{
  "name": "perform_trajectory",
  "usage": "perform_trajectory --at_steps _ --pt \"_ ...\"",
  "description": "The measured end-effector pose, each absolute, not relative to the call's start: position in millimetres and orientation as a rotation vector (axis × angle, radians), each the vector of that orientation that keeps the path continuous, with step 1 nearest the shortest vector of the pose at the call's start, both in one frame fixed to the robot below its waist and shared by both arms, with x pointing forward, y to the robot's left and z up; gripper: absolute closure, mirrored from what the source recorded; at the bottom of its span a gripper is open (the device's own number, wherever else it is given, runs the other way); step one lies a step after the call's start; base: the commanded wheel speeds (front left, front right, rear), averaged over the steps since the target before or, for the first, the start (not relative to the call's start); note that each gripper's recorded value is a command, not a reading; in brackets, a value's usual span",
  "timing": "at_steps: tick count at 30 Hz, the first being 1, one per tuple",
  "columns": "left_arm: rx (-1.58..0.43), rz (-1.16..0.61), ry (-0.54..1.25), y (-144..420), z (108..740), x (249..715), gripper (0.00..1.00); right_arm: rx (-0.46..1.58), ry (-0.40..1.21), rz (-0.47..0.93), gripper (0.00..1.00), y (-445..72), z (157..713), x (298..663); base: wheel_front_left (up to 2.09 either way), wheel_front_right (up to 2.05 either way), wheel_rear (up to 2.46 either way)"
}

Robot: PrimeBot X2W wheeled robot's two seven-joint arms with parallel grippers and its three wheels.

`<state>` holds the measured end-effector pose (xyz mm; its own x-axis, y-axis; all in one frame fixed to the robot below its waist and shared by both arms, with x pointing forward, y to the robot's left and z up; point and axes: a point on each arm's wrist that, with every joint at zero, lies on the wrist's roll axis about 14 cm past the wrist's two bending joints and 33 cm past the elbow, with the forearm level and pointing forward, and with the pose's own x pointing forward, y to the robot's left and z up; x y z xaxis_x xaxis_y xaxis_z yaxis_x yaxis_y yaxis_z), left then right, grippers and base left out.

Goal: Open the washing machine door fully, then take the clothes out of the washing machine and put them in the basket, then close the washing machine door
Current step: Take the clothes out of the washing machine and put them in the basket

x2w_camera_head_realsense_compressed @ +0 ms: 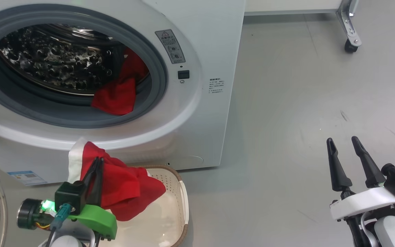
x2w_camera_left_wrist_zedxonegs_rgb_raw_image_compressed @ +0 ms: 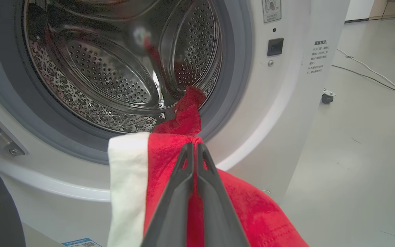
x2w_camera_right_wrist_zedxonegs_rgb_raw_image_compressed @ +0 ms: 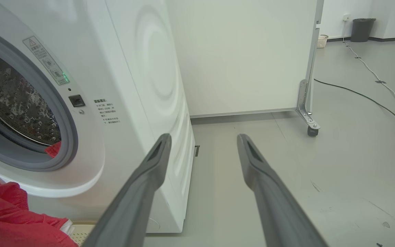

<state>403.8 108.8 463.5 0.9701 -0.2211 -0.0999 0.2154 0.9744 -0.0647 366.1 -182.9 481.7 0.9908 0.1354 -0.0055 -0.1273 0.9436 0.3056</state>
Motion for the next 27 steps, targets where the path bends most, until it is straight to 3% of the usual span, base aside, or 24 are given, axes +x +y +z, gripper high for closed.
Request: perform_trajectory --at_steps 27 --pt "0.031 -0.386 0.610 45 309 411 1.00 0.293 0.138 0.017 0.00 -231 439 400 0.00 0.00 0.00"
